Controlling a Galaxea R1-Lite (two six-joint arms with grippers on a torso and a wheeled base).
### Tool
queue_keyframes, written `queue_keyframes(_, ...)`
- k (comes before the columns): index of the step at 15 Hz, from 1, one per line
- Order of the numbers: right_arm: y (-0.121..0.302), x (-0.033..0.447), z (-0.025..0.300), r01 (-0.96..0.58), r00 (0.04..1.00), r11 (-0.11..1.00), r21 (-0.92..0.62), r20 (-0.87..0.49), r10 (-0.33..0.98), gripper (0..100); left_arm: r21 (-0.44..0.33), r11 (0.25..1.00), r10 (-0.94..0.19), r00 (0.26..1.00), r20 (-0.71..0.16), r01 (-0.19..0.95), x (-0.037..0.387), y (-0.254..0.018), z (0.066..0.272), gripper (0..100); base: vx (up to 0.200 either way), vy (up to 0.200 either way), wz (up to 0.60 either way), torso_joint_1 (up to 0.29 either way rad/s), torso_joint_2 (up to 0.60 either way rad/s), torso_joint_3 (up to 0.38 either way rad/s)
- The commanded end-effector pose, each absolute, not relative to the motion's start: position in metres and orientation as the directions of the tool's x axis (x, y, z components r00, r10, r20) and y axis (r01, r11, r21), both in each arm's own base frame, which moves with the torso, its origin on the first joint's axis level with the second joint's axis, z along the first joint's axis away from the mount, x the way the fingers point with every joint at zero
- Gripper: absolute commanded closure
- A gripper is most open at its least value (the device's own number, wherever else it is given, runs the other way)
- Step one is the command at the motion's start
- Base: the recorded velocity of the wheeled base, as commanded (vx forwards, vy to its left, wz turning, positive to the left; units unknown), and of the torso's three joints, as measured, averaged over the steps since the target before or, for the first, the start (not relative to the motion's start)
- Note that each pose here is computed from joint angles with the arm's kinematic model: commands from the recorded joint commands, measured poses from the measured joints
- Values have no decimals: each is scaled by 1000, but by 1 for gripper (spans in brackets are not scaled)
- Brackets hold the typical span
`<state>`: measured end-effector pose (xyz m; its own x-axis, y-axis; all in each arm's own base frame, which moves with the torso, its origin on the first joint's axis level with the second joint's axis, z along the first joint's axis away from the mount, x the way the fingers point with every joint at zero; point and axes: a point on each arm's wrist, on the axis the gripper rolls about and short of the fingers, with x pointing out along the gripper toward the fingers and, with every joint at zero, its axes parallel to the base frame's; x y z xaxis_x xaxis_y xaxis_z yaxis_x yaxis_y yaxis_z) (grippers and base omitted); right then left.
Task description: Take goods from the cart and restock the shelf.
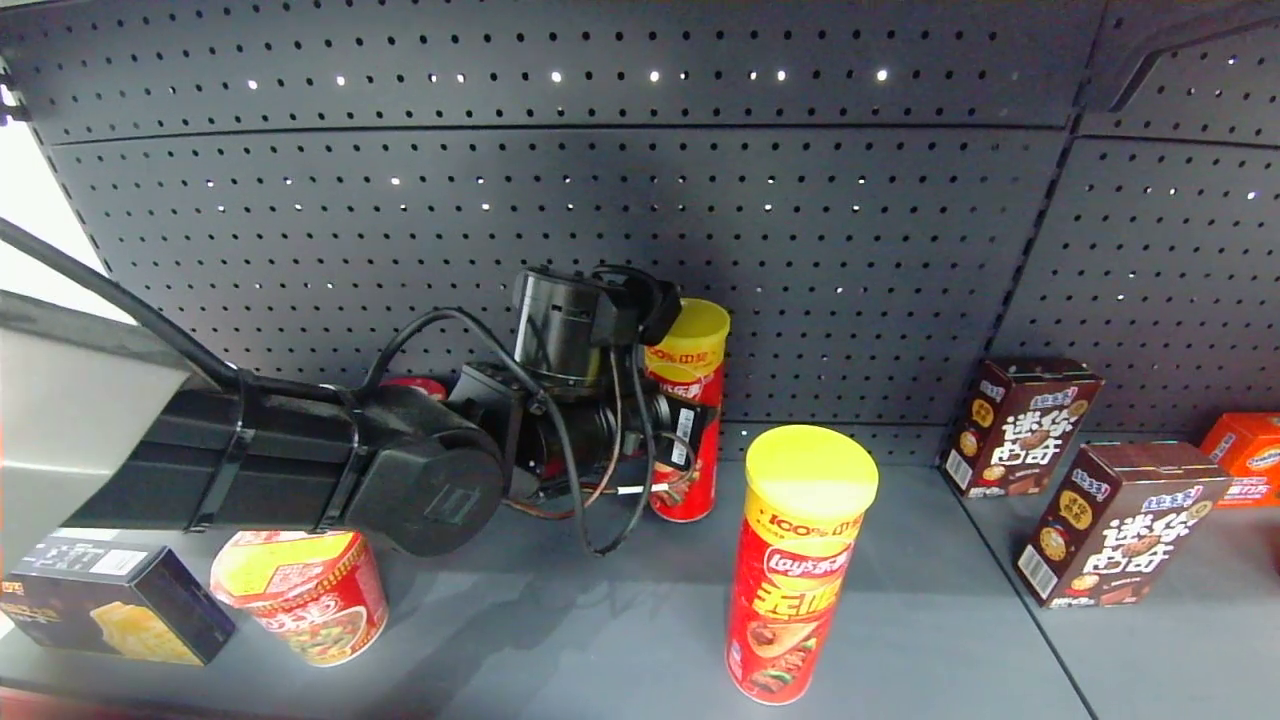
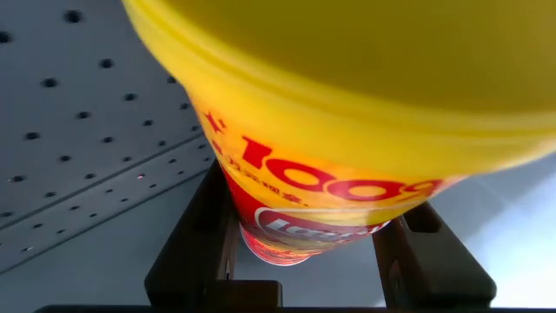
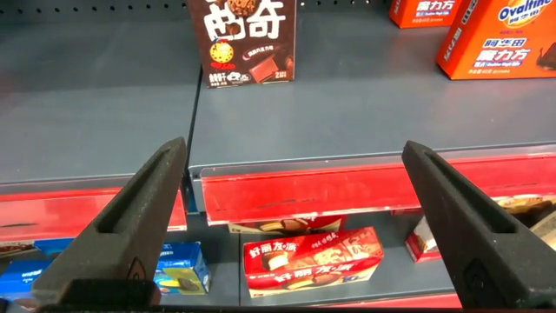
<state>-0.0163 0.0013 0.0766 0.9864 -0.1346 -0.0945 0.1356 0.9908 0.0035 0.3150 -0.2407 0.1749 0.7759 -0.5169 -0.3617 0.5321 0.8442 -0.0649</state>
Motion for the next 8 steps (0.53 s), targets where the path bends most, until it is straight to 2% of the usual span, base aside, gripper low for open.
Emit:
queue_keyframes(1, 1, -16, 77, 135, 986, 991, 4, -95, -134, 0, -67, 837, -527, 769, -362, 543, 312, -246, 174, 100, 0, 0, 0, 0, 0, 0)
queue_keyframes(8, 1, -16, 77, 135, 986, 991, 4, -95, -134, 0, -94, 843, -521, 763, -383, 529, 319, -248, 164, 100, 0, 0, 0, 0, 0, 0)
